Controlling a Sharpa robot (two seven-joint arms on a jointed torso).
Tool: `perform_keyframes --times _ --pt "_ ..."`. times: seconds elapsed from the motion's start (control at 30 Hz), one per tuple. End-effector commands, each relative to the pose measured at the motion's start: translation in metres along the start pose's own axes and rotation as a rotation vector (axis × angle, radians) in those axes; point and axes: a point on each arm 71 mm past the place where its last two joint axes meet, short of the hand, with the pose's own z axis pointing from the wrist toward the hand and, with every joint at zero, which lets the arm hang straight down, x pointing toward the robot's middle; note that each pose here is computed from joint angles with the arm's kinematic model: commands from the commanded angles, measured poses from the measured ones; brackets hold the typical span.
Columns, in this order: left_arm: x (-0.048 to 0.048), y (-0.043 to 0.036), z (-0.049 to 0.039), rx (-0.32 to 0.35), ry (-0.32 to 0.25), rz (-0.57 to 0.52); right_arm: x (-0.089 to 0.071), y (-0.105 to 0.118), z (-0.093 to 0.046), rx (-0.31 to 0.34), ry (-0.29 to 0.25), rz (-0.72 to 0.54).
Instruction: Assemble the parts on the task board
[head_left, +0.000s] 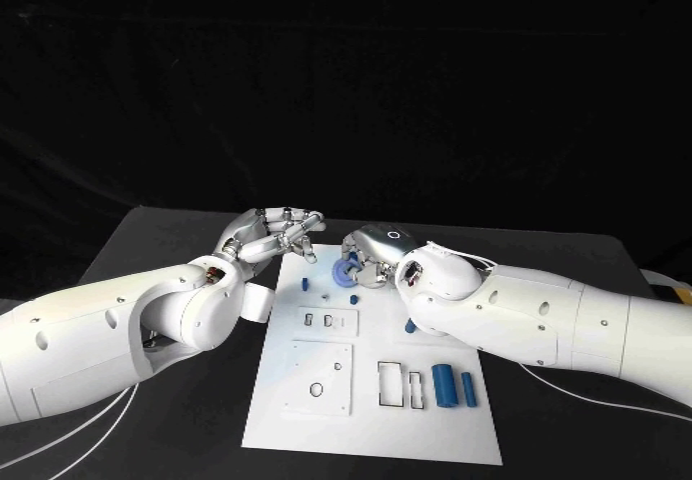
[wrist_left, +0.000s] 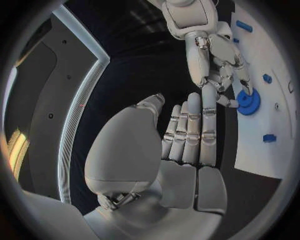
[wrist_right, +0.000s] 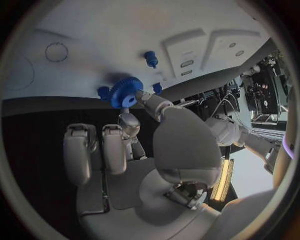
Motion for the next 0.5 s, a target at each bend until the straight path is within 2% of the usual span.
perform_keyframes --times 0.03,0.5 --pt "0.0023 -0.0015 0.0003 0.010 0.013 -0.008 0.0040 -0.0018 0.0007 0.016 0.041 -0.031" --pt "0.0014 -0.0014 0.0004 0.009 0.011 -0.007 0.0061 -0.0052 0.0016 0.033 0.056 -0.041"
